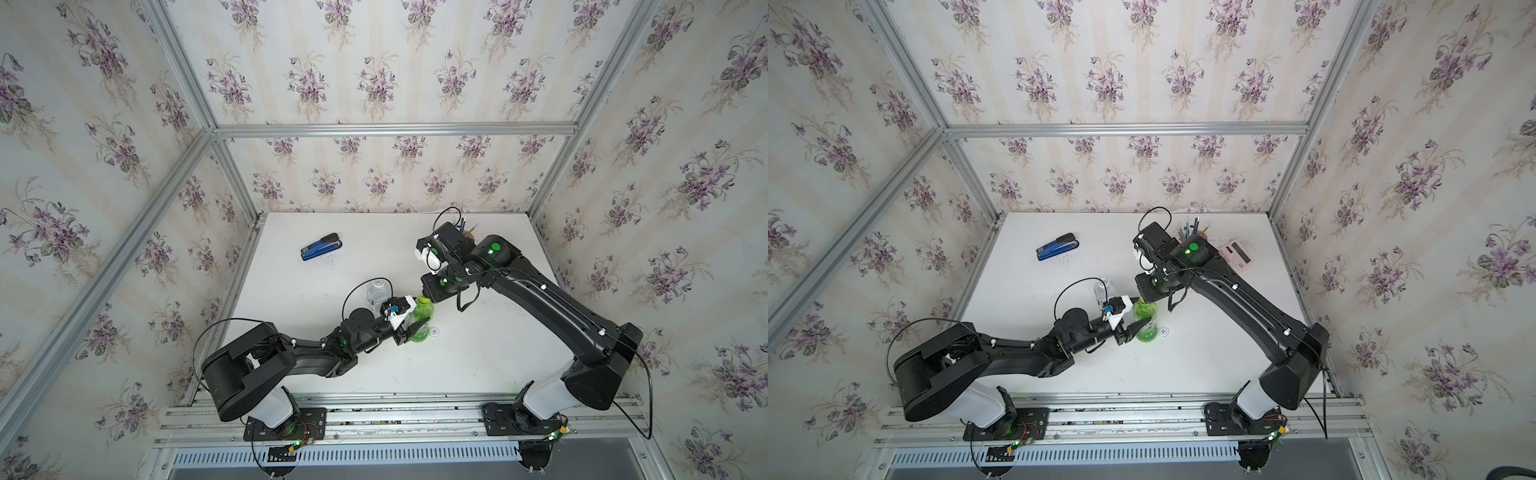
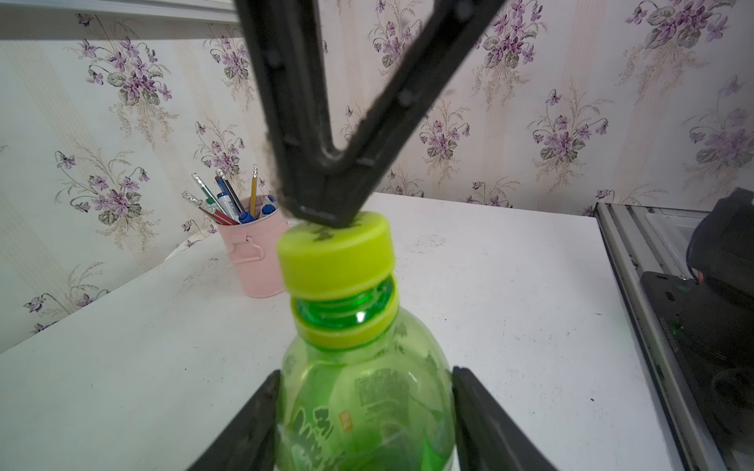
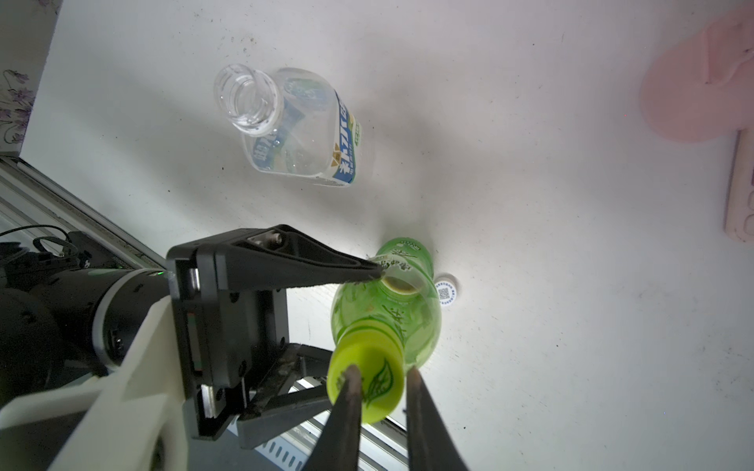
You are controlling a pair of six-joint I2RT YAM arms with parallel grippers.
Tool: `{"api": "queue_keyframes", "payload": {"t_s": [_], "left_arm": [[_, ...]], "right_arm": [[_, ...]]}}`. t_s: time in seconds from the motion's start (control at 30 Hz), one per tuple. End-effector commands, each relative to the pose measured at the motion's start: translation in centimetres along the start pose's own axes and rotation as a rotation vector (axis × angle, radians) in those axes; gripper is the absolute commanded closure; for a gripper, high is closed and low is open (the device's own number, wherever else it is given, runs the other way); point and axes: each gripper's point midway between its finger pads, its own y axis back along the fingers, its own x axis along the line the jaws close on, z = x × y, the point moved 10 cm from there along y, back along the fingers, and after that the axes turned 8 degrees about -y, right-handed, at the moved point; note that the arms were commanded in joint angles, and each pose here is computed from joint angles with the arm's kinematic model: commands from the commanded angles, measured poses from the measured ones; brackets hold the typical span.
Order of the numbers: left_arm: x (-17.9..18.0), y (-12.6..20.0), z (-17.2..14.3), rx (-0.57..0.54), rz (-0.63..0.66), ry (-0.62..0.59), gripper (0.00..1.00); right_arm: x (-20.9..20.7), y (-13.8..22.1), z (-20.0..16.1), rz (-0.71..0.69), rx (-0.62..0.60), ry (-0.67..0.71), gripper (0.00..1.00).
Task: Screw on the bottle caps
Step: Screw the bottle cap onto the plastic bottle.
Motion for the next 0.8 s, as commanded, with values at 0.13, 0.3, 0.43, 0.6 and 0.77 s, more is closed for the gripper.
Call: {"api": "queue_keyframes", "payload": {"t_s": [0.13, 0.3, 0.43, 0.6, 0.77], "left_arm": [[-0.4, 0.0, -1.9, 0.124, -0.024, 0.039, 0.36], [-0.4, 0.0, -1.9, 0.125, -0.025, 0.041, 0.36], [-0.4, -0.1, -1.9, 0.126, -0.028, 0.041, 0.36], [-0.4, -0.1, -1.9, 0.127, -0.025, 0.044, 0.36], [-0.3, -0.1, -1.9, 0.130, -0.016, 0.051, 0.36]], "right_arm": [[0.2, 0.0, -0.6, 0.007, 0.017, 0.017, 0.79], [0.2, -0.4, -0.6, 0.007, 0.028, 0.018, 0.79], [0.5, -0.7, -0.7, 0.006, 0.040, 0.027, 0.79], [0.3, -0.8, -0.9, -0.030, 0.052, 0.030, 0.79], [0.5, -0.4, -1.3, -0.043, 0.042, 0.048, 0.79]]}}
